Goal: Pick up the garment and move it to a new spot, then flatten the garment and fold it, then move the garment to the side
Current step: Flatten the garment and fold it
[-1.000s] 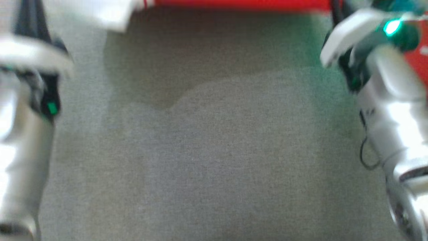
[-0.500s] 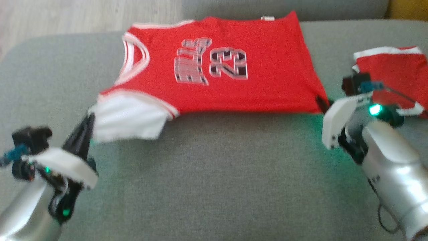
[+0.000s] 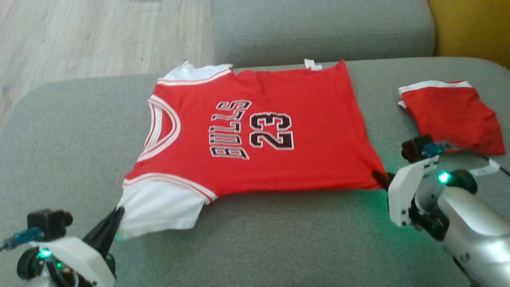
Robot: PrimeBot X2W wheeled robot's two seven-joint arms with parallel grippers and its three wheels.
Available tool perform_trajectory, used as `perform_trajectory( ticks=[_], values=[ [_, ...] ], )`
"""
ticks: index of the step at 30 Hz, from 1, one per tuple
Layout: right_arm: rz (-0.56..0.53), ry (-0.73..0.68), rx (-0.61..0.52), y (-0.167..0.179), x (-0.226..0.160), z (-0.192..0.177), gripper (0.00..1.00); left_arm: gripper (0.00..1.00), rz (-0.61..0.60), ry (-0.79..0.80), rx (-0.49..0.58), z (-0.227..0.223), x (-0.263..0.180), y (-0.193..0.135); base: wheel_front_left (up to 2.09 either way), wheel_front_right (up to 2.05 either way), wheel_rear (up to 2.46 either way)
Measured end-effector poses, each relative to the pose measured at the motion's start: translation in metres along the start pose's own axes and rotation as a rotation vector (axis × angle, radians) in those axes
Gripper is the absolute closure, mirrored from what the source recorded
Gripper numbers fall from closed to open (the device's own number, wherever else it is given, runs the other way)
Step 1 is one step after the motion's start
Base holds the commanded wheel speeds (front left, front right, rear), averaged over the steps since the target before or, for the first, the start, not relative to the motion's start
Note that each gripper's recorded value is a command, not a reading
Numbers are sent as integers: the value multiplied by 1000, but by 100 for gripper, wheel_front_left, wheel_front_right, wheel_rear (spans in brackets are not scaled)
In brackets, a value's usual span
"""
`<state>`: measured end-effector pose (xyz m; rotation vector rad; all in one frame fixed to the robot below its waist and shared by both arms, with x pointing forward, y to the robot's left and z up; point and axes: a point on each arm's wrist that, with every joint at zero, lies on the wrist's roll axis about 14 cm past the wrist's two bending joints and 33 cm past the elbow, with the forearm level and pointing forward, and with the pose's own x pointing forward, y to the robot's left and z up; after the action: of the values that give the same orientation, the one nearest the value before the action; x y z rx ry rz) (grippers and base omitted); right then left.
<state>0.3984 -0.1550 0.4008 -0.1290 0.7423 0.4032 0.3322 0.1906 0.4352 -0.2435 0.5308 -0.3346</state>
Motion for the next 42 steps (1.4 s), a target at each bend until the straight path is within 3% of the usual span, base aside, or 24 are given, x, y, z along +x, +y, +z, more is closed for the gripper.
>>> perform_trajectory(
  ticks=[13,29,42],
  values=[
    [29,-1,49,-1,-6,-3,100,100,24,3,-30,8,5,-2,0,0,0],
    [19,67,96,-16,29,20,100,100,73,153,-14,44,65,28,0,0,0],
    [-3,129,85,-28,69,37,100,100,123,305,196,52,116,59,0,0,0]
  ],
)
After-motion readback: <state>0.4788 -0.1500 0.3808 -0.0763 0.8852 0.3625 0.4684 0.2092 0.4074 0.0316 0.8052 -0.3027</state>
